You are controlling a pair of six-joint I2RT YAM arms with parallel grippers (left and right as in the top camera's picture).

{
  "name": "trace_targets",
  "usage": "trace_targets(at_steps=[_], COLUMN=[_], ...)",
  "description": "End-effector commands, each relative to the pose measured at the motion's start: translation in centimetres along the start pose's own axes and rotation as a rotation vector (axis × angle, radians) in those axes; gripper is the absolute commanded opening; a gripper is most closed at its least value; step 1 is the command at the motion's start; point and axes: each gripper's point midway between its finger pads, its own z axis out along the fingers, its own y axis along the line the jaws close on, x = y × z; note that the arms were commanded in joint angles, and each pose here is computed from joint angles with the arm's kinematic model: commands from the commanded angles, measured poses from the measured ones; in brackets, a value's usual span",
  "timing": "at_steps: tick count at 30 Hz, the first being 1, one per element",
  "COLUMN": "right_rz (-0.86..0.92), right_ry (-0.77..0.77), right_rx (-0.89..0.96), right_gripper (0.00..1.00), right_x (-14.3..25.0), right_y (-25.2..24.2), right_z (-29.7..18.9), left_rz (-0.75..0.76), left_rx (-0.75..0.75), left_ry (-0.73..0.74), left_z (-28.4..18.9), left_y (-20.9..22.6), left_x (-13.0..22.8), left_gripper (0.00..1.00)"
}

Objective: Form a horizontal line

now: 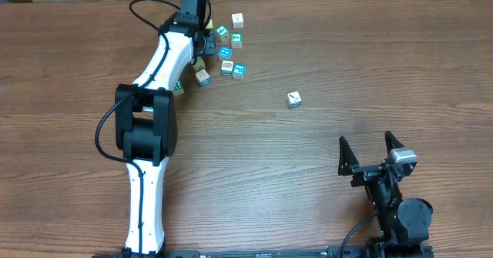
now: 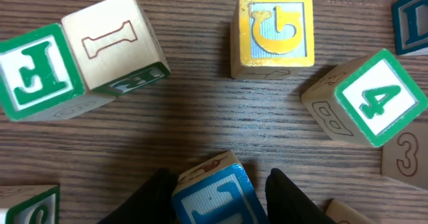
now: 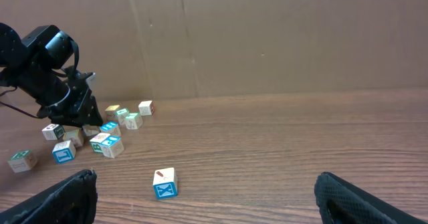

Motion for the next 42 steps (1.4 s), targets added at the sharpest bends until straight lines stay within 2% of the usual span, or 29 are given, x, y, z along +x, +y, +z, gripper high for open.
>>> trace_targets(at_steps=[1, 6, 7, 8, 9, 10, 12, 16, 21, 23, 29, 32, 37, 42], right_rz=[0.002, 0.002, 0.002, 0.002, 0.002, 0.002, 0.002, 0.002, 0.002, 0.002, 0.003, 0.002, 0.002, 0.002], right_ry=[-0.001, -0.001, -0.001, -0.001, -0.001, -0.001, -0.001, -0.001, -0.001, -0.001, -0.001, -0.001, -0.001, -0.001], right_rx=[0.001, 0.001, 0.001, 0.001, 0.001, 0.001, 0.001, 0.001, 0.001, 0.001, 0.001, 0.001, 0.001, 0.001], right_gripper=[1.00, 1.00, 1.00, 1.00, 1.00, 1.00, 1.00, 1.00, 1.00, 1.00, 1.00, 1.00, 1.00, 1.00], right_x=[0.2, 0.2, 0.2, 0.2, 0.2, 0.2, 0.2, 0.2, 0.2, 0.2, 0.2, 0.2, 0.2, 0.2], right_y=[-0.1, -0.1, -0.1, -0.1, -0.1, -0.1, -0.1, -0.1, -0.1, -0.1, -0.1, -0.1, -0.1, -0.1], right_z=[0.0, 0.0, 0.0, 0.0, 0.0, 0.0, 0.0, 0.0, 0.0, 0.0, 0.0, 0.0, 0.0, 0.0], left_rz=[-0.022, -0.021, -0.021, -0.021, -0.020, -0.020, -0.021, -0.024, -0.033, -0.038, -0.044, -0.082, -0.120, -0.093], left_rx=[-0.032, -0.033, -0.033, -0.034, -0.035, -0.035, -0.035, -0.028, -0.003, 0.010, 0.026, 0.027, 0.027, -0.009], left_ry=[-0.004, 0.000, 0.003, 0.005, 0.007, 0.007, 0.006, -0.016, -0.113, -0.162, -0.211, -0.199, -0.144, 0.000], left_z=[0.5, 0.5, 0.5, 0.5, 0.5, 0.5, 0.5, 0.1, -4.2, -7.7, -16.5, -22.0, -28.8, -29.9], left_y=[0.9, 1.0, 1.0, 1.0, 1.0, 1.0, 1.1, 0.9, 0.4, 0.3, 0.5, 1.2, 2.3, 2.6], left_x=[-0.2, -0.1, 0.0, 0.0, 0.1, 0.1, 0.0, -0.7, -4.2, -5.9, -7.3, -6.3, -3.1, 1.1], left_gripper=[0.36, 0.35, 0.37, 0.45, 0.49, 0.49, 0.40, 0.36, 0.36, 0.37, 0.37, 0.41, 0.41, 0.41])
